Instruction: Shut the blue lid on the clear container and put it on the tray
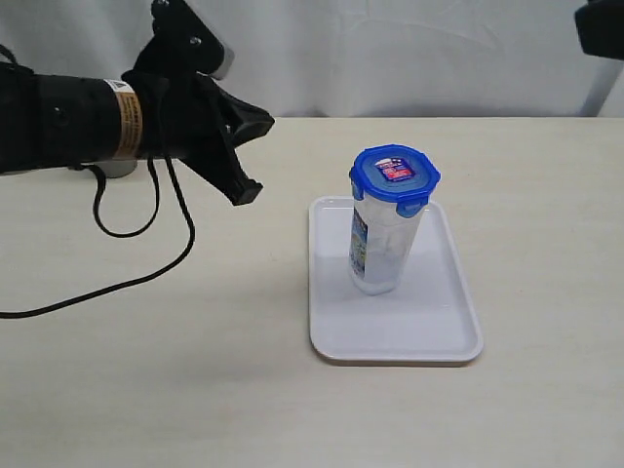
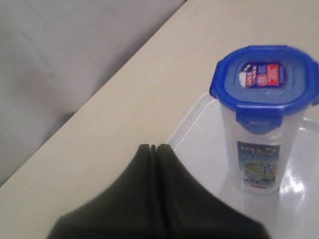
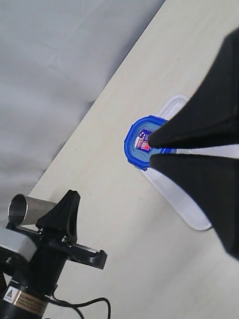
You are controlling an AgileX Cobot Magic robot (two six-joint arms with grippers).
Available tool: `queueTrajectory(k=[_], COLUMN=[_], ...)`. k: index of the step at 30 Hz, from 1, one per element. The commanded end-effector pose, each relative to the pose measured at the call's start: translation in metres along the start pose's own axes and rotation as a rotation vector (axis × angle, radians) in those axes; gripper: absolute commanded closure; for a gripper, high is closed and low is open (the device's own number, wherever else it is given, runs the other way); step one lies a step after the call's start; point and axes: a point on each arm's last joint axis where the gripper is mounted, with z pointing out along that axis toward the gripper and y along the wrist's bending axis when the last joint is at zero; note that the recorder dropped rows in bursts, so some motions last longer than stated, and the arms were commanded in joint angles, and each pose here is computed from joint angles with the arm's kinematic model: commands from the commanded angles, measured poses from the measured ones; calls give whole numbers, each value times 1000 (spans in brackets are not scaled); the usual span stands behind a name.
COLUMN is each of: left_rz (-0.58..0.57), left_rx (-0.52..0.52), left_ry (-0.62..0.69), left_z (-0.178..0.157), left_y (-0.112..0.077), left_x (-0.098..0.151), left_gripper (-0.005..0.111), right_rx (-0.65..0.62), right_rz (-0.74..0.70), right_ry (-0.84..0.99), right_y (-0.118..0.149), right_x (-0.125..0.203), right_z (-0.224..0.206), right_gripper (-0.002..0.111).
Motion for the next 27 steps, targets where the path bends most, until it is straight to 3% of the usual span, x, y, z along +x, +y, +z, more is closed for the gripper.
queueTrajectory(k=[1, 3, 10, 14, 22, 27], left_rz=[-198, -289, -287, -286, -295, -307], left_rx=[-118, -184, -274, -377, -539, -616], left_ry=[-22, -38, -217, -343, -596, -674], left_z=[-33, -53, -137, -199, -296, -323], left_y=[7, 9, -5, -18, -53, -69], left_x=[-13, -19, -41, -43, -14, 14], left_gripper=[107, 107, 107, 107, 107, 107], right_rx=[-1, 4, 23, 32, 48, 58], right_rz=[18, 25, 66, 101, 138, 152], right_ry=[-75, -121, -304, -392, -612, -709], right_y=[0, -2, -6, -8, -8, -8], right_x=[15, 22, 47, 68, 103, 122], right_z=[-20, -33, -78, -103, -140, -156], right_gripper=[104, 104, 104, 104, 104, 104])
